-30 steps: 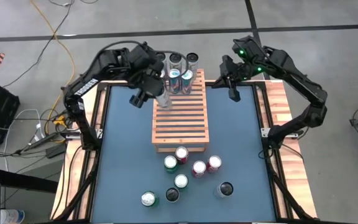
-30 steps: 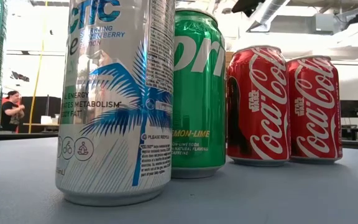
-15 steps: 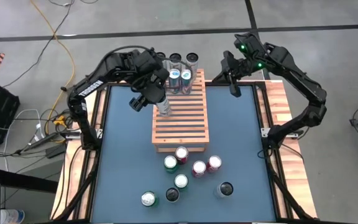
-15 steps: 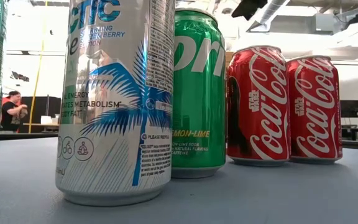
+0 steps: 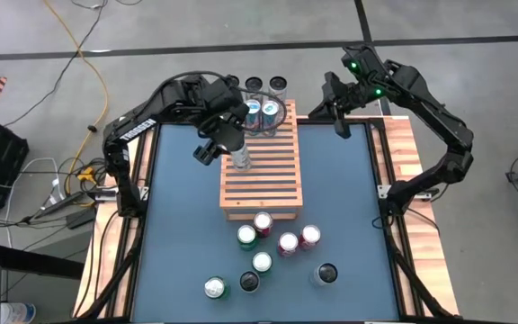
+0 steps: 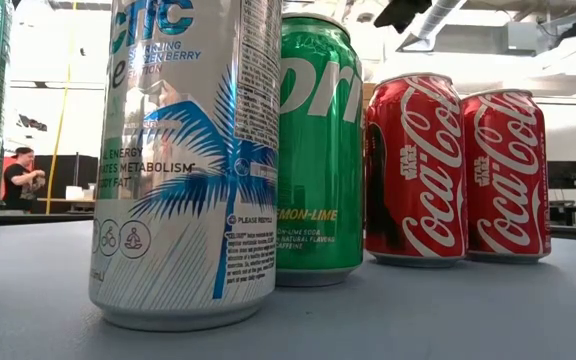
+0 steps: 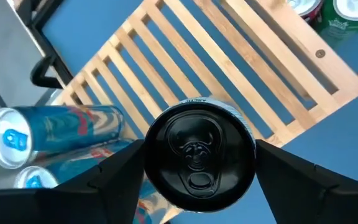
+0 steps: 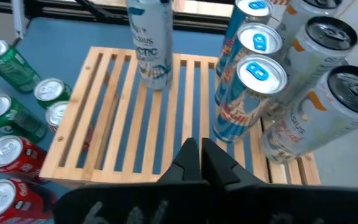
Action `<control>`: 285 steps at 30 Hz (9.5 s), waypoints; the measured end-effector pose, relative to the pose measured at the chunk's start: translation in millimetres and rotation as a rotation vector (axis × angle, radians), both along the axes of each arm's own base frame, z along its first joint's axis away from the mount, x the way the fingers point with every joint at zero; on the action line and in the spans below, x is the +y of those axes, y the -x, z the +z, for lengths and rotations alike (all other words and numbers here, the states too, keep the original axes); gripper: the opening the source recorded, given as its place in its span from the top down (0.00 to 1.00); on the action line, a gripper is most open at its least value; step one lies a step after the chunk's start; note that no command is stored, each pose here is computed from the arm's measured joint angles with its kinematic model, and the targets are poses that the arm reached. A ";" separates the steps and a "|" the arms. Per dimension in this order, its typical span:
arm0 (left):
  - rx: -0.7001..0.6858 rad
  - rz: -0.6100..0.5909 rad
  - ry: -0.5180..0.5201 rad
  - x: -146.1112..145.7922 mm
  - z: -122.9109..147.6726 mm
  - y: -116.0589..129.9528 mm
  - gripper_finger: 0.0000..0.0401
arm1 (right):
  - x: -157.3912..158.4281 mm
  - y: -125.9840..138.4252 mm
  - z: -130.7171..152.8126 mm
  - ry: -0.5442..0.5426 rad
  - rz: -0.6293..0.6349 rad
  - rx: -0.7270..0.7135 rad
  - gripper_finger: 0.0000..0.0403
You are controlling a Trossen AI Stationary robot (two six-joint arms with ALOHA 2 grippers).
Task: Place canned beverage on shelf
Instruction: Put the top center white blue soda can on the shelf
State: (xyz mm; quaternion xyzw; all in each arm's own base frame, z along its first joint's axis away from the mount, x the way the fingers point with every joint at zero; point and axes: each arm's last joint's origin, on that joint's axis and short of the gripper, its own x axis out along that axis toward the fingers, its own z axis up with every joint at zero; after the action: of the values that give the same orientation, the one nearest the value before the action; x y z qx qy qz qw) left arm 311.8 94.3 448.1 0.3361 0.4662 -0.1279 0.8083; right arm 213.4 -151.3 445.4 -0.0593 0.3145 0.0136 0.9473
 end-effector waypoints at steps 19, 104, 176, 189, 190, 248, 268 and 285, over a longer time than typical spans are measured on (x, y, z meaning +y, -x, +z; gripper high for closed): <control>-0.035 0.088 -0.144 -27.6 3.9 -11.9 0.27 | 1.3 -0.5 0.3 -0.025 0.012 -0.011 0.45; -1.217 1.057 0.437 -147.7 -104.1 83.9 0.27 | 3.5 -148.7 -47.3 -0.020 0.319 -0.302 0.42; -1.057 1.005 0.377 -87.5 -148.7 20.2 0.48 | -14.7 -113.6 -30.7 -0.045 0.221 -0.278 0.42; -0.970 0.753 0.570 -40.4 -128.0 39.0 0.48 | -12.8 -54.5 2.5 0.029 0.171 -0.276 0.42; -0.951 0.744 0.582 -36.4 -127.9 41.4 0.48 | -12.4 -50.9 4.3 0.034 0.169 -0.277 0.42; -0.820 0.188 0.692 73.1 -132.7 130.0 0.48 | -19.6 -46.7 18.0 0.046 -0.023 -0.345 0.42; -0.913 0.089 0.813 74.3 -130.7 55.7 0.48 | -21.8 -45.6 21.7 0.057 -0.033 -0.376 0.42; -0.865 0.338 0.677 35.7 -109.4 58.7 0.48 | -22.1 -26.5 20.2 0.045 -0.058 -0.302 0.42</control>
State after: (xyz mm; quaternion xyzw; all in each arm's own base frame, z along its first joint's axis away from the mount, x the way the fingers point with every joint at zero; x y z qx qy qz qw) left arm 253.1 129.9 338.8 0.0011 0.0735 0.0098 0.9972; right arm 240.0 -173.4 465.5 -0.0728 0.1704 -0.0298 0.9822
